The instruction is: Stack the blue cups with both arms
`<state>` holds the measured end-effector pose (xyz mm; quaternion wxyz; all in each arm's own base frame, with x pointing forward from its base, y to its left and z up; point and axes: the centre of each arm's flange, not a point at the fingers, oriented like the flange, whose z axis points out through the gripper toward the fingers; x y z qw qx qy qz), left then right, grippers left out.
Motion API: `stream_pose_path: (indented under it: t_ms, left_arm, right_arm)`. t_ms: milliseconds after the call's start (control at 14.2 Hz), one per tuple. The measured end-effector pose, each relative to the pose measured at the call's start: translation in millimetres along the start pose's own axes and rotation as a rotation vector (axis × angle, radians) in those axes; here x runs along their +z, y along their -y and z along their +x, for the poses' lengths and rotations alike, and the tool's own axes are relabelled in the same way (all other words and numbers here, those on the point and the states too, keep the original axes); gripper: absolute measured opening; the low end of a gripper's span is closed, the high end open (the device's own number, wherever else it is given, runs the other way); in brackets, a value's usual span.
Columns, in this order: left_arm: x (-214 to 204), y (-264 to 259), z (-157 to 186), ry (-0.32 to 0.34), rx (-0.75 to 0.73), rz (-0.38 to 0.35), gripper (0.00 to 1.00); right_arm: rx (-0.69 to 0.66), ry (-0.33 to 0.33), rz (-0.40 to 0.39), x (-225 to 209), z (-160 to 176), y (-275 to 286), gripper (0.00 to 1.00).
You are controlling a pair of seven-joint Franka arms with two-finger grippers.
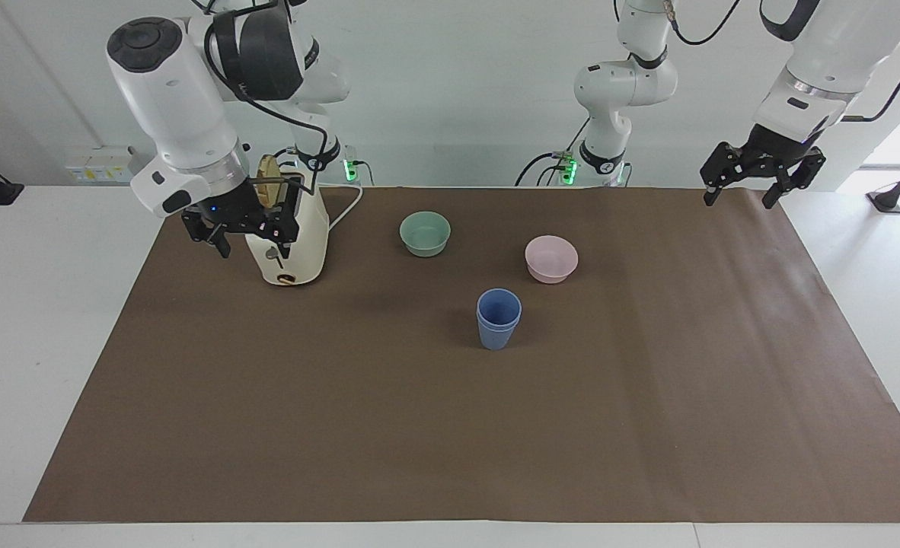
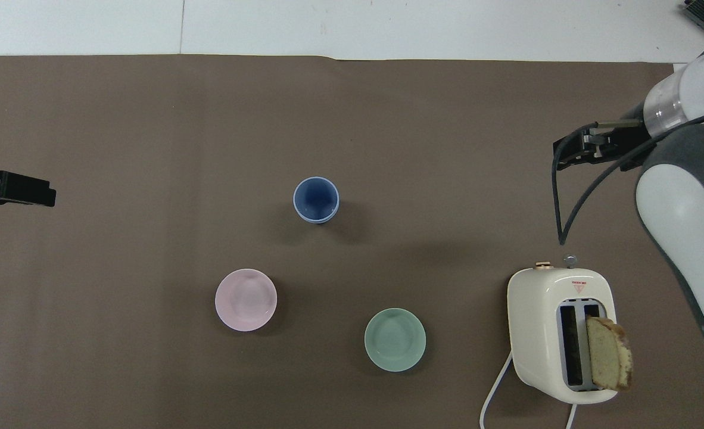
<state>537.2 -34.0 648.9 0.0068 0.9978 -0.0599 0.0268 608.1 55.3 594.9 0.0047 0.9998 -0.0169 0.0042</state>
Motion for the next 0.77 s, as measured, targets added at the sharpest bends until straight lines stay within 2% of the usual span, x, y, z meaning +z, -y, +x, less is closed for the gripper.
stream_pose_path:
  t_ms: [281, 774]
  left_arm:
    - [1.8, -1.5, -3.3, 0.028, 0.002, -0.002, 1.0]
    - [-1.9, -1.9, -6.3, 0.027, 0.002, -0.001, 1.0]
  right_arm:
    - [0.033, -0.04, -0.006, -24.9, -9.5, -18.4, 1.0]
    - [0.044, -0.041, -0.007, -26.2, -10.5, -24.9, 1.0]
